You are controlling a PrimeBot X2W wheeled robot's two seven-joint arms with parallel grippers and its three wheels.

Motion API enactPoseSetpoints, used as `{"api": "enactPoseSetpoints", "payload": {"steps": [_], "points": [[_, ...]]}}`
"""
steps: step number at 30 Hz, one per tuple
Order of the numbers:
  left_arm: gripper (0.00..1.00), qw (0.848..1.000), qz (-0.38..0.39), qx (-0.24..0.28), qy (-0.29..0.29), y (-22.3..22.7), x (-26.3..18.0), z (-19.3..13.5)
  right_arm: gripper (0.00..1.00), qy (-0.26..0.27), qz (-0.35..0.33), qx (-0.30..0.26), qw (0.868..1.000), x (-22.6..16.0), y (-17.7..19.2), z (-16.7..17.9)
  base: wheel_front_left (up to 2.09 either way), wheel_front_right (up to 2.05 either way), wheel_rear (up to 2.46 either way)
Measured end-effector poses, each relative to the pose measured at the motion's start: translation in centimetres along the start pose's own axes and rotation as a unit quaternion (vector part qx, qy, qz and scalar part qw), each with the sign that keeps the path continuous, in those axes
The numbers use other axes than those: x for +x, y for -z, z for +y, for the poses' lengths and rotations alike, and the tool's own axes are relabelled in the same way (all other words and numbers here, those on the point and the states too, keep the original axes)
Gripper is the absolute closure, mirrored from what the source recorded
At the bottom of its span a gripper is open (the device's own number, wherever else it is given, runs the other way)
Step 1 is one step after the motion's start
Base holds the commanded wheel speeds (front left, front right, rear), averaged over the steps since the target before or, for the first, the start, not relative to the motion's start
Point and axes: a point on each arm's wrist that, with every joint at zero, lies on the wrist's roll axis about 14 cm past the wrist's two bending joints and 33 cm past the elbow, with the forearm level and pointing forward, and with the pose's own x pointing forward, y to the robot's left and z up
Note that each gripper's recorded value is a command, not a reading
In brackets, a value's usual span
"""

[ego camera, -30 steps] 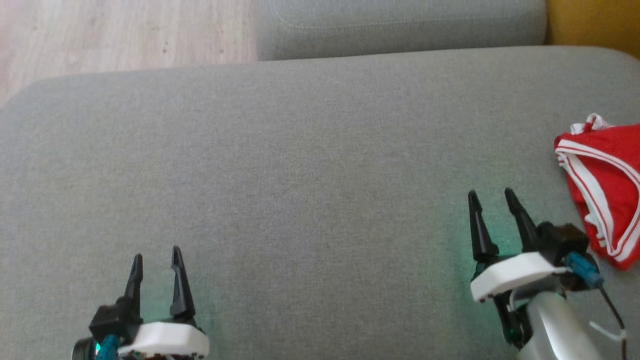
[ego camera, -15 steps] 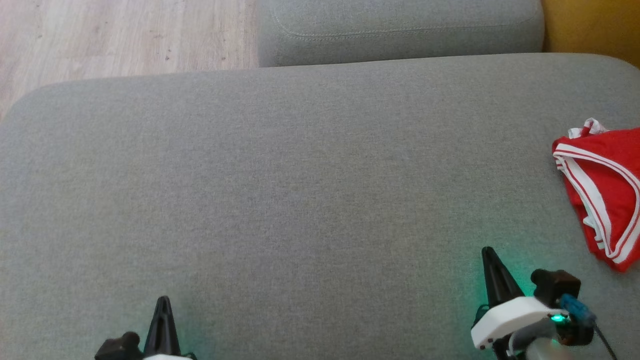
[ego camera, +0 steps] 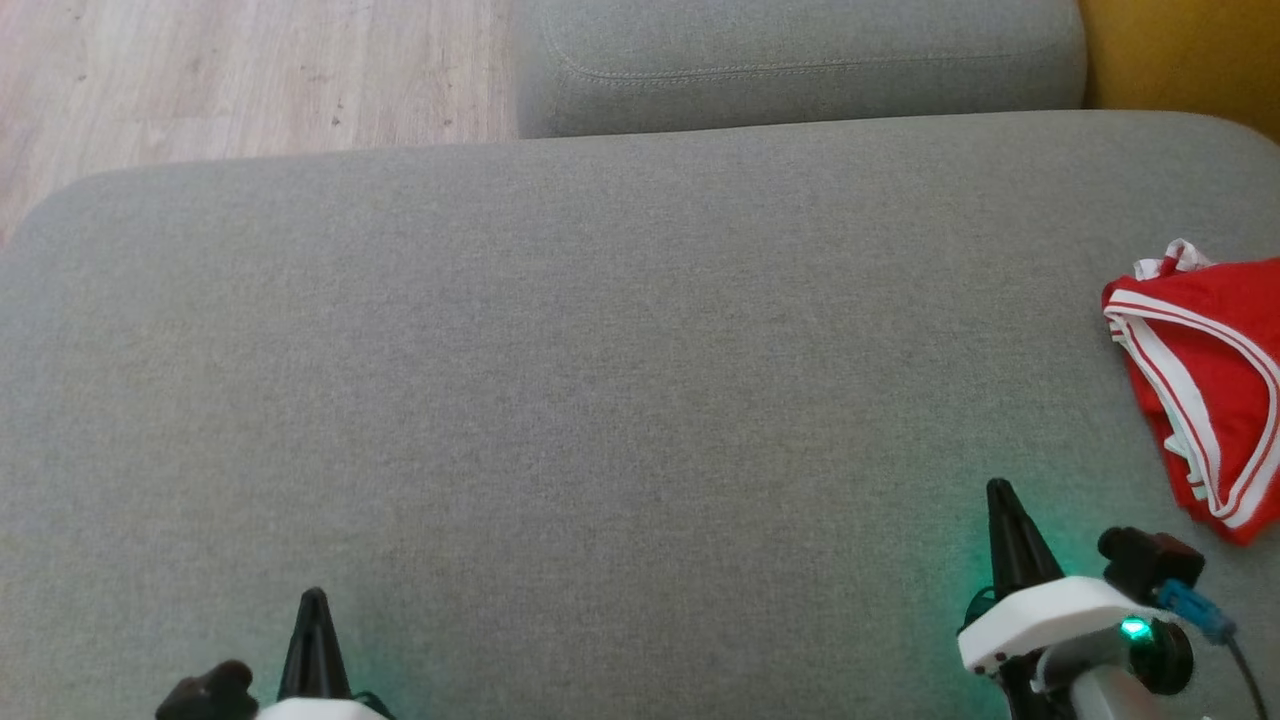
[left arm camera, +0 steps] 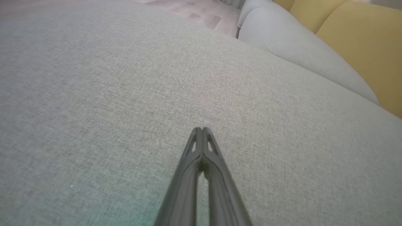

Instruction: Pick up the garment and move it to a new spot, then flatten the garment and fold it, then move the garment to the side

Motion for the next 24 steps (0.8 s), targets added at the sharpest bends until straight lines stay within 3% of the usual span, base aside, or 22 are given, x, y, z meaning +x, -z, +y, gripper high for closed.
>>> {"api": "enactPoseSetpoints", "payload": {"steps": [24], "points": [[1.00, 0.991, -0.006, -0.132, 0.004, -1.7, 0.7, -0.4, 1.00, 0.020, -0.027, 0.139, 0.990, 0.1, -2.2, -0.8, 0.00, 0.00, 0.00]]}}
